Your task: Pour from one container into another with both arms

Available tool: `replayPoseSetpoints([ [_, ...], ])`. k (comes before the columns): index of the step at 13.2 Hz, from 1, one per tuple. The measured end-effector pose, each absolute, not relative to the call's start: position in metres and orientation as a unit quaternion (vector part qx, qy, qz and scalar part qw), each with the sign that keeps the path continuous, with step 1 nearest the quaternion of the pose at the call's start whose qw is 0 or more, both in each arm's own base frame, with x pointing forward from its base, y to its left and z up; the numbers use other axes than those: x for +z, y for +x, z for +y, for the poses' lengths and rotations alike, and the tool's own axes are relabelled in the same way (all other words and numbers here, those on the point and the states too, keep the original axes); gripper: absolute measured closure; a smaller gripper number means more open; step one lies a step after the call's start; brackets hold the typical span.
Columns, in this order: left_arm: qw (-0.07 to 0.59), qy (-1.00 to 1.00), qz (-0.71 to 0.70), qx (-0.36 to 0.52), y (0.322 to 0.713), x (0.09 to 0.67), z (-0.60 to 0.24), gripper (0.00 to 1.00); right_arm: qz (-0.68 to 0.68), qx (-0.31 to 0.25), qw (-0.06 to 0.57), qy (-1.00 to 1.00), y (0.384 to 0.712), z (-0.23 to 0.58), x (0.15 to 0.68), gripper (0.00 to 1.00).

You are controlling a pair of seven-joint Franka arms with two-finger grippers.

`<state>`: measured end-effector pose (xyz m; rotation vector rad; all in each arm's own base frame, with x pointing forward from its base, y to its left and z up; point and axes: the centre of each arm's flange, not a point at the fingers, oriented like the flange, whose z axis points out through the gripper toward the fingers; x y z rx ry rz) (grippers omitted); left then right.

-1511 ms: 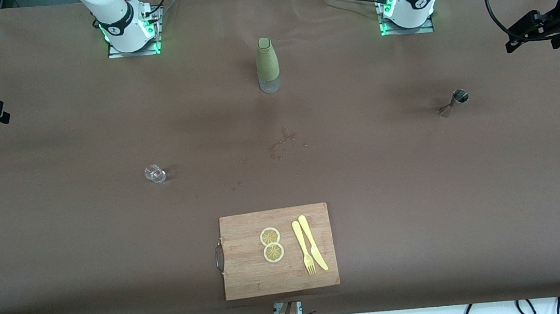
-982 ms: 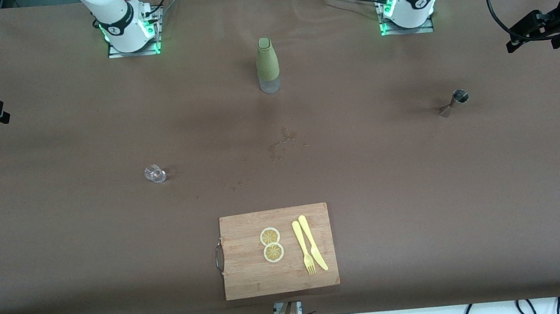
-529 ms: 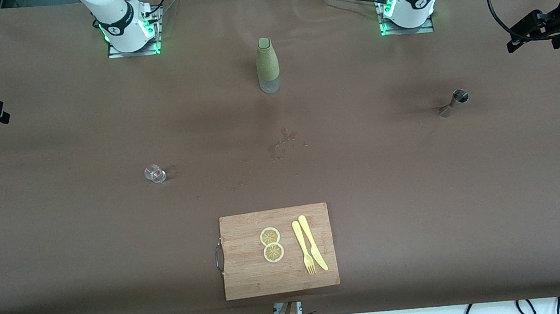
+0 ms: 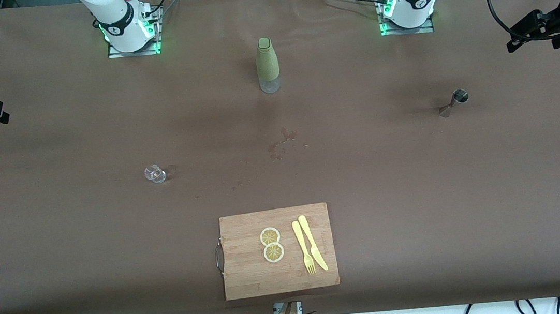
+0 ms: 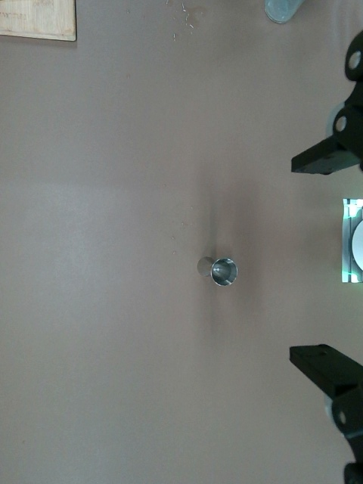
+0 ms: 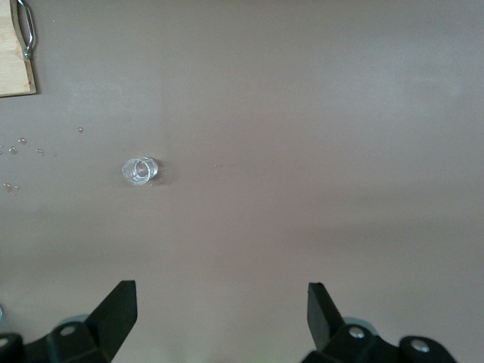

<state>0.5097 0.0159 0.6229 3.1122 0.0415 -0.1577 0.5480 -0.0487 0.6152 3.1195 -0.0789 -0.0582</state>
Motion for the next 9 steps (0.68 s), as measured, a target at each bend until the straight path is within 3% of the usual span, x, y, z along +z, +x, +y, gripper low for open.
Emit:
replayPoseSetpoints([
  [9, 0.013, 0.999, 0.013, -0.051, 0.5097, 0.6229, 0.0160, 0.00, -0.027, -0.019, 0.010, 0.999, 0.5478, -0.0511, 0.6152, 0.00],
])
